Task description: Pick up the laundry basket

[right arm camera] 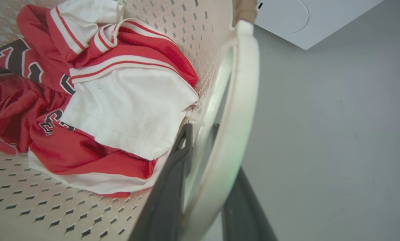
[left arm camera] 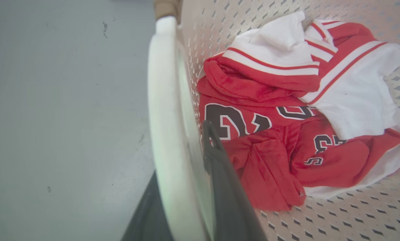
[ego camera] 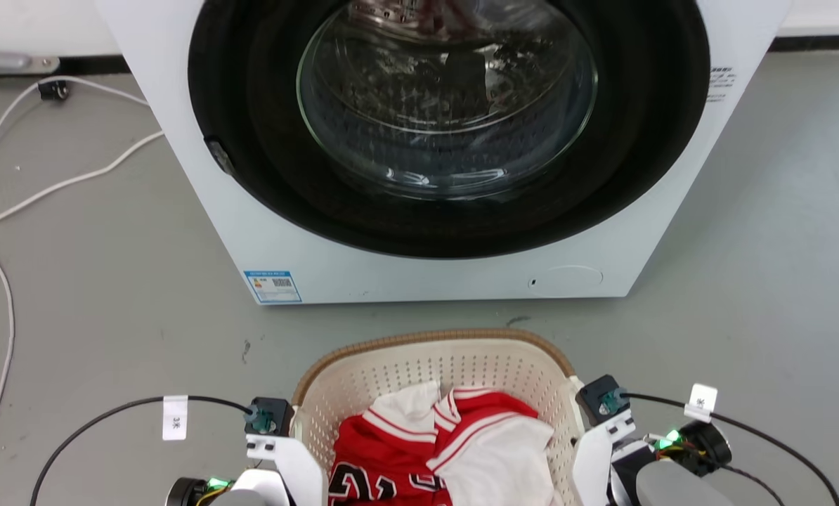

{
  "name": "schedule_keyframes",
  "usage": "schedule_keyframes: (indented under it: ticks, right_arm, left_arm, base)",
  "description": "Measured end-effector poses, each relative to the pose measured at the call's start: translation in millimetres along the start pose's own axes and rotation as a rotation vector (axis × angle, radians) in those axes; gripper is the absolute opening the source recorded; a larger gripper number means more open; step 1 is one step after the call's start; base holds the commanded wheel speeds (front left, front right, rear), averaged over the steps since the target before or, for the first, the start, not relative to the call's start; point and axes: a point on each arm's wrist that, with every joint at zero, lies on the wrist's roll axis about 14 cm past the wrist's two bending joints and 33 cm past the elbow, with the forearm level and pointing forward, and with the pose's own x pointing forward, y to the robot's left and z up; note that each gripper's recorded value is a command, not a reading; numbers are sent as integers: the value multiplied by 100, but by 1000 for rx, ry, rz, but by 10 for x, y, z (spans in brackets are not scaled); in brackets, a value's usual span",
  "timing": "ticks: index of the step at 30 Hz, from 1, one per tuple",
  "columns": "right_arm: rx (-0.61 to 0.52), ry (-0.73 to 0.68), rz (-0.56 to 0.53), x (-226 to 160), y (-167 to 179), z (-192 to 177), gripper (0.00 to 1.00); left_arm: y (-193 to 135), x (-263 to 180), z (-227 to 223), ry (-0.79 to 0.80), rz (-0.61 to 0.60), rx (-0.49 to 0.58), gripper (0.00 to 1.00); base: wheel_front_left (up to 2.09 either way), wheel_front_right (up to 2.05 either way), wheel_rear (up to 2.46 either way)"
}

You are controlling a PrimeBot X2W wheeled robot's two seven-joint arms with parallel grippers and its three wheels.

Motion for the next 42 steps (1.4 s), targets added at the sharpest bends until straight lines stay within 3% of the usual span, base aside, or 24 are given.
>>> schedule_keyframes:
  ticks: [42]
  right_arm:
    - [18,13,4,-230,141,-181,0]
  left_arm:
    - [-67,-230,-154,-15,-13,6,0]
  base:
    - [0,0,0]
